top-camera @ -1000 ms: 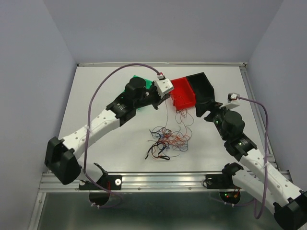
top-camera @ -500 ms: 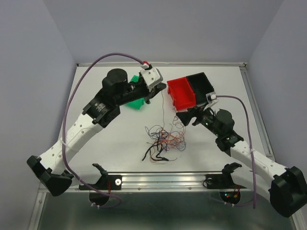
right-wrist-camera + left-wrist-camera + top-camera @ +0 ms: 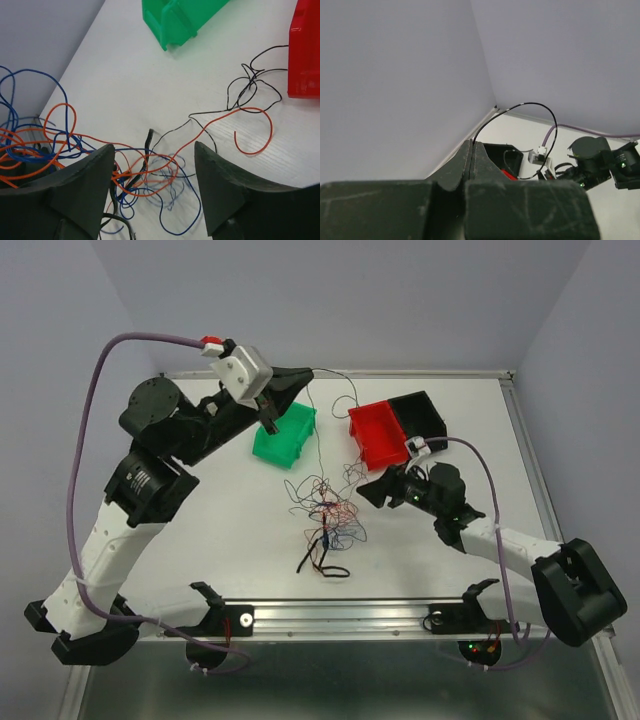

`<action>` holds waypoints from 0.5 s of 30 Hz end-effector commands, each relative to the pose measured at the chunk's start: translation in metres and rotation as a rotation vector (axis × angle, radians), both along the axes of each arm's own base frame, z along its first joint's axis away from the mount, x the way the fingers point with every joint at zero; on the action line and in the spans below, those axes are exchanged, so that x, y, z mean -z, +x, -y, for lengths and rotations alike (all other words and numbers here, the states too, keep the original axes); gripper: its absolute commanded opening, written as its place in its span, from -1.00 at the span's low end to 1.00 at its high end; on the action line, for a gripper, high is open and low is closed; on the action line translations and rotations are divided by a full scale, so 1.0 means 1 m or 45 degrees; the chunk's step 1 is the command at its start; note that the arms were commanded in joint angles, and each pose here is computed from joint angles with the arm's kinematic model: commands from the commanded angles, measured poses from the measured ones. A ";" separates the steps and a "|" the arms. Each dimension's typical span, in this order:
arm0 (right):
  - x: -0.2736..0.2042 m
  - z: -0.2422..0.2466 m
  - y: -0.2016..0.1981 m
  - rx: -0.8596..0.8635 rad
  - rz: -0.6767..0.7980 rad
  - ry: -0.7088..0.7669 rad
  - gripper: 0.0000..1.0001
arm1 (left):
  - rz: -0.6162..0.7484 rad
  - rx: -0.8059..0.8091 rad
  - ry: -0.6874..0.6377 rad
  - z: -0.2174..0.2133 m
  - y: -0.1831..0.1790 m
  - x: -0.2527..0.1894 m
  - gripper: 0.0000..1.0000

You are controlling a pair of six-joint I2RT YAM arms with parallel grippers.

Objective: Untangle the cables

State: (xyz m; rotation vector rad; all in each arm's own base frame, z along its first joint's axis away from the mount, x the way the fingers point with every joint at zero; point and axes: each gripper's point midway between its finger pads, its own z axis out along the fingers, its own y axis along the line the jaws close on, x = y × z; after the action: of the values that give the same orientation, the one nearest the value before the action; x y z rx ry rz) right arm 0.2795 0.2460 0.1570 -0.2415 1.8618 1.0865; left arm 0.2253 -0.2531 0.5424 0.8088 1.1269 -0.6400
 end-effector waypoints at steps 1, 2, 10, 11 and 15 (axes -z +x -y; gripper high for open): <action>-0.043 -0.015 -0.002 -0.109 0.142 0.113 0.45 | 0.160 -0.004 -0.210 -0.032 -0.034 -0.066 -1.00; -0.050 -0.019 -0.011 -0.156 0.178 0.141 0.52 | 0.161 0.006 -0.220 -0.032 -0.037 -0.068 -1.00; -0.095 -0.048 -0.085 -0.490 0.502 0.235 0.93 | 0.112 0.103 -0.189 -0.014 -0.037 -0.046 -1.00; -0.098 -0.050 -0.091 -0.519 0.532 0.240 0.94 | 0.106 0.109 -0.185 -0.012 -0.036 -0.043 -1.00; -0.095 -0.066 -0.102 -0.598 0.554 0.223 0.97 | 0.069 0.136 -0.176 -0.002 -0.030 -0.032 -1.00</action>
State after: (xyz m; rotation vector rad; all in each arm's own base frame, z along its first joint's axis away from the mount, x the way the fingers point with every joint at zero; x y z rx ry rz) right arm 0.1915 0.3009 0.2504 -0.6734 1.4266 1.3648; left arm 0.2000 -0.2433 0.5651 0.7679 1.0389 -0.7203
